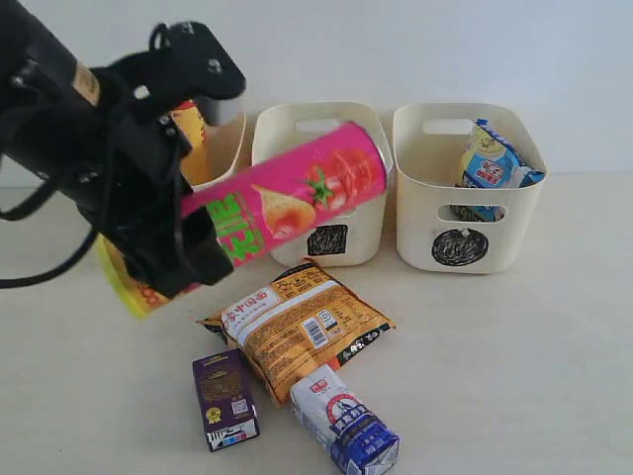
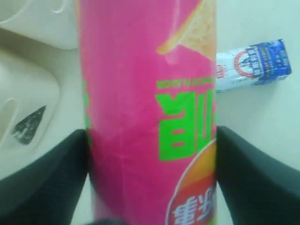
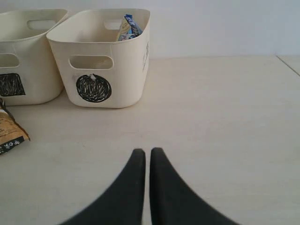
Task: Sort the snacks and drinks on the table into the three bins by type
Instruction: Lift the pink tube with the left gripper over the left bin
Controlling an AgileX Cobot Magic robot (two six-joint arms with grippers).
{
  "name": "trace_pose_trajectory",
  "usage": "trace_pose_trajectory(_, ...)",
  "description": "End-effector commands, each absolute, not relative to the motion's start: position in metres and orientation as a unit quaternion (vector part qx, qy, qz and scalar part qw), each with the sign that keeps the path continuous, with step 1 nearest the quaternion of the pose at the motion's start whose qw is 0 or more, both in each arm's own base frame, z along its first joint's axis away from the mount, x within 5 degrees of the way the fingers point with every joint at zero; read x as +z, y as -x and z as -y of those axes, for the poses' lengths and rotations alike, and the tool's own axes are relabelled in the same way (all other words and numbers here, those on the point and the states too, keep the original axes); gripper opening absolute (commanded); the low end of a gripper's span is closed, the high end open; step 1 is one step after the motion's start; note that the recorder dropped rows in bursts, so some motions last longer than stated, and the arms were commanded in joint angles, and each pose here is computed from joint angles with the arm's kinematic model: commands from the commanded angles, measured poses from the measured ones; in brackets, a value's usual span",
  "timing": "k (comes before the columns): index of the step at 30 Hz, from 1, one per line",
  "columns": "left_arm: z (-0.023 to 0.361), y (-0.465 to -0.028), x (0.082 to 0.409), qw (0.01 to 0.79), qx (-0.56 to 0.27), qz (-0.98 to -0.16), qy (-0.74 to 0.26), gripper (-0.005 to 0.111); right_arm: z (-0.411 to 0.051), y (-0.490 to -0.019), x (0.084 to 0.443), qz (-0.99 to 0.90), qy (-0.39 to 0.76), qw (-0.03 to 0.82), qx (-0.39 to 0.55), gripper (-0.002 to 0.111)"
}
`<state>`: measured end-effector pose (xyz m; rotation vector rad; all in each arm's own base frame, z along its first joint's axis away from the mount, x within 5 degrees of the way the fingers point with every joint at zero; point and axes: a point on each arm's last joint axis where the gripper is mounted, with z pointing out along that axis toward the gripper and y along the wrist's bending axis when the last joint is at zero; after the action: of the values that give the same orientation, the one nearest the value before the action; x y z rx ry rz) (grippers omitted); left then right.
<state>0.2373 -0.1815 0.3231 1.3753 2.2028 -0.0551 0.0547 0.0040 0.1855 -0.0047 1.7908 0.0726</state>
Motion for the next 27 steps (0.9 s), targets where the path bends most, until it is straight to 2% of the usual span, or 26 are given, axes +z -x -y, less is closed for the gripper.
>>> trace_pose_trajectory(1,0.157,-0.235,0.350,0.324,0.045,-0.838,-0.438,0.004,-0.004,-0.055,0.187,-0.774,0.002,0.632,0.028,0.000)
trace_pose_trajectory(7,0.122,-0.249,0.366,0.369,0.131,-0.858,-0.333,0.004,-0.004,-0.055,0.187,-0.774,0.002,0.632,0.028,0.000)
trace_pose_trajectory(10,0.110,-0.258,0.368,0.386,0.137,-0.863,-0.294,0.004,-0.004,-0.055,0.187,-0.774,0.002,0.632,0.028,0.000)
trace_pose_trajectory(21,0.082,-0.314,0.363,0.507,0.034,-0.855,-0.103,0.004,-0.004,-0.055,0.187,-0.774,0.002,0.632,0.028,0.000)
trace_pose_trajectory(27,0.070,-0.348,0.335,0.509,-0.022,-0.861,-0.001,0.004,-0.004,-0.055,0.187,-0.774,0.002,0.632,0.028,0.000)
